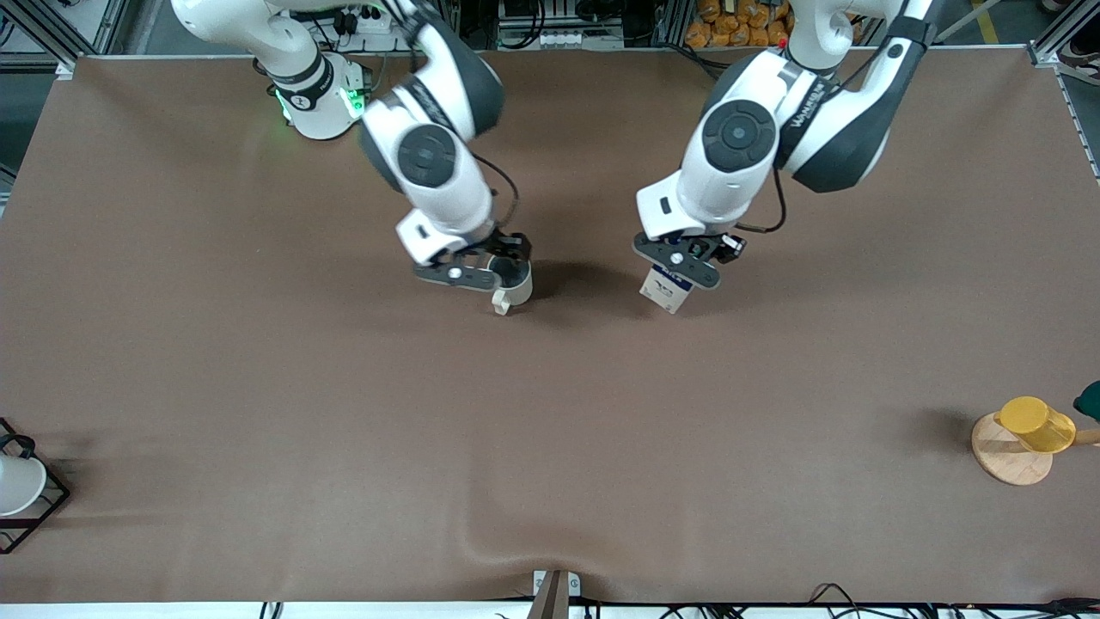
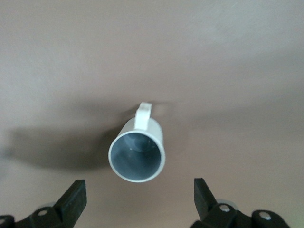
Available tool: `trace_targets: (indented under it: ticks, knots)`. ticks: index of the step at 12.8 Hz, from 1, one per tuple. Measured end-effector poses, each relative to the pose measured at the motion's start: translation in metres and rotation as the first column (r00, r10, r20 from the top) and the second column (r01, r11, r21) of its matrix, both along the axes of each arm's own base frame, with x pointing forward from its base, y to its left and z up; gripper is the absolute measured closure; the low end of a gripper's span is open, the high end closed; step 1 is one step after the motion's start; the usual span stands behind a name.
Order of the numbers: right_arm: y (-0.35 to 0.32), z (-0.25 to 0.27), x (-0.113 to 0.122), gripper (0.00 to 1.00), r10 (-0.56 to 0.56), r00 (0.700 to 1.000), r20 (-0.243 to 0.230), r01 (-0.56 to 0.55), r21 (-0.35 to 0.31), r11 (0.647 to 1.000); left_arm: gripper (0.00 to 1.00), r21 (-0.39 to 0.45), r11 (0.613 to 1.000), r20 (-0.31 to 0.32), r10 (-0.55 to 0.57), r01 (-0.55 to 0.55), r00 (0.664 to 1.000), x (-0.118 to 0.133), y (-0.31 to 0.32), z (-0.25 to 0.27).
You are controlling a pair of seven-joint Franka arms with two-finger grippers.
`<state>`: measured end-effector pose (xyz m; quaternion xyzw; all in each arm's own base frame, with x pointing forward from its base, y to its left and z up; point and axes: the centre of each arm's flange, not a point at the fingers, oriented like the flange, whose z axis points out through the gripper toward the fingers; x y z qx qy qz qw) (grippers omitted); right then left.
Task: Place milk next to cup
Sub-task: 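Lower the white mug onto the table center, open the right gripper, withdraw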
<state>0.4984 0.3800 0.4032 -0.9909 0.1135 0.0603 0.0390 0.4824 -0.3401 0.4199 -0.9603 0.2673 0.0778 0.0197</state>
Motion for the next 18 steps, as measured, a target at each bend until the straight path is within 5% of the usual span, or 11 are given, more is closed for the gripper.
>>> trace_targets:
  ticks: [4,7,9,14,18]
  knots:
    - [-0.125,0.071,0.045,0.00,-0.018,0.999,0.032,0.016,0.035,0.999,0.41,-0.017,0.993,-0.006,0.121,-0.121,0.993,-0.036,-0.063,0.005]
    - [-0.210,0.096,0.062,0.00,-0.020,0.998,0.066,0.023,-0.047,0.999,0.41,-0.031,0.972,-0.031,0.232,-0.233,0.972,-0.059,-0.117,0.003]
    - [-0.247,0.106,0.068,0.00,-0.003,0.996,0.092,0.012,-0.098,0.995,0.41,-0.008,0.953,-0.052,0.303,-0.304,0.952,-0.072,-0.145,-0.012]
    - [-0.347,0.142,0.067,0.00,0.119,0.989,0.093,-0.110,-0.098,0.989,0.41,0.042,0.904,-0.086,0.427,-0.425,0.900,-0.095,-0.193,-0.042]
    - [-0.384,0.211,0.061,0.00,0.177,0.978,0.111,-0.167,-0.097,0.981,0.41,0.041,0.903,-0.094,0.430,-0.428,0.898,-0.110,-0.217,-0.046]
